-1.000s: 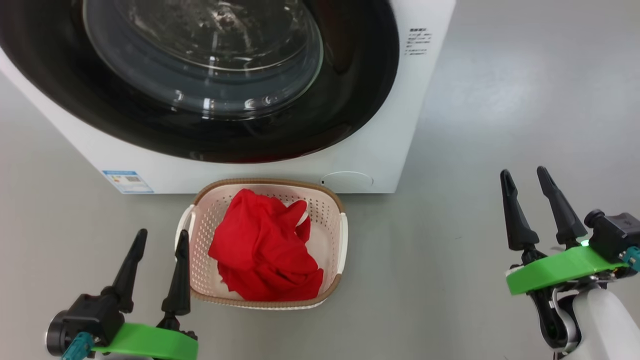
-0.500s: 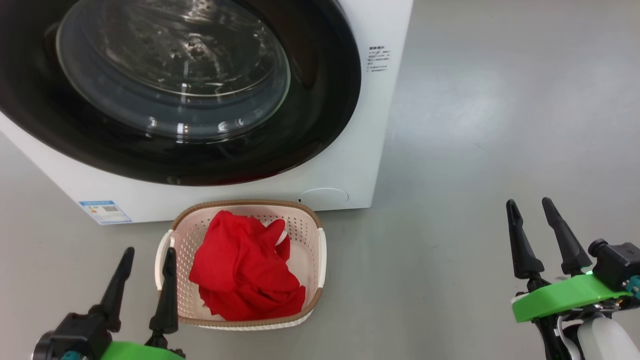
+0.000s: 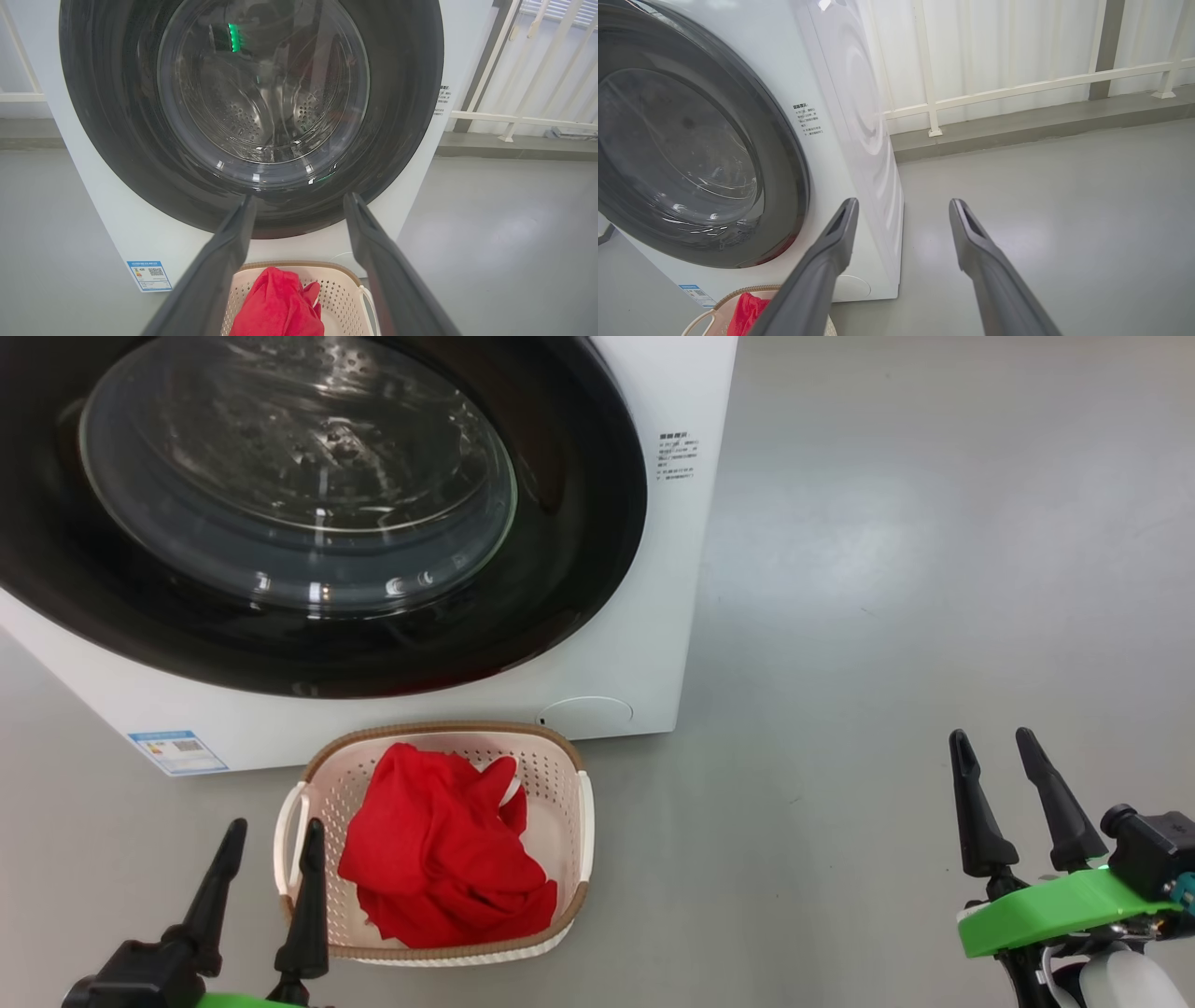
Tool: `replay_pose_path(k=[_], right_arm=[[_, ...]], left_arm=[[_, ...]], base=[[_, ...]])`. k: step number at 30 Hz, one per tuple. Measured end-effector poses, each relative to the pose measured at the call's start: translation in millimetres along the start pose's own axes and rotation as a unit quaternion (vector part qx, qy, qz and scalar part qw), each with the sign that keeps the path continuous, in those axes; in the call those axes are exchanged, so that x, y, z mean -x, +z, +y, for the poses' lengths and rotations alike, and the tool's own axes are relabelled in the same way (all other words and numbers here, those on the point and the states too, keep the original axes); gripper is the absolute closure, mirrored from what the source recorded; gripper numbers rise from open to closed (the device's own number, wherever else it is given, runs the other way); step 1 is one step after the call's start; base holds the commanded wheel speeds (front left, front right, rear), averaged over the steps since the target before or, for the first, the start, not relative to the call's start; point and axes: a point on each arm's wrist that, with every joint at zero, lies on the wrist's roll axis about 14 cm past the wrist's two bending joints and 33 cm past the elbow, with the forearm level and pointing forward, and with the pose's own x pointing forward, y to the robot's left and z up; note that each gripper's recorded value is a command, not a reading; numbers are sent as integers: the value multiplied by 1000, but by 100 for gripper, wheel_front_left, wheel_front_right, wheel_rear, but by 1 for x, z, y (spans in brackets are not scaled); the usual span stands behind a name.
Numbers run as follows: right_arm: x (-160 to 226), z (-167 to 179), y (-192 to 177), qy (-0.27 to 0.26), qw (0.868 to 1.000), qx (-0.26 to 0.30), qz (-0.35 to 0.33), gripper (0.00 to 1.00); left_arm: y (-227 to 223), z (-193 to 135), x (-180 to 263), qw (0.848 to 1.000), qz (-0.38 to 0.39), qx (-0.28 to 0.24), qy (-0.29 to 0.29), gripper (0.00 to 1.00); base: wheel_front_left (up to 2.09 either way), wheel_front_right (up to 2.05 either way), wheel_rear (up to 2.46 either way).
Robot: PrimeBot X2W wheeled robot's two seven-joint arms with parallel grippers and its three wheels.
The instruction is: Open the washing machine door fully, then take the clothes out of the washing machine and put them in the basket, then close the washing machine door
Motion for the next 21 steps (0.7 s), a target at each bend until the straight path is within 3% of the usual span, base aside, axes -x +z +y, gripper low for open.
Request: replay_pose_path(k=[19, 20, 21], right_arm=[[5, -1, -2, -2, 1000, 3, 4, 0], [6, -1, -3, -2, 1000, 2, 5, 100], [7, -2, -6, -4, 1000, 1, 9, 100]], left_arm=[[4, 0, 0, 1000, -5, 0, 0, 0], [3, 0, 0, 1000, -5, 0, 0, 100], [0, -1, 1, 1000, 1, 1, 0, 100]], base=[[0, 0, 0], [0, 0, 0], [0, 0, 0]])
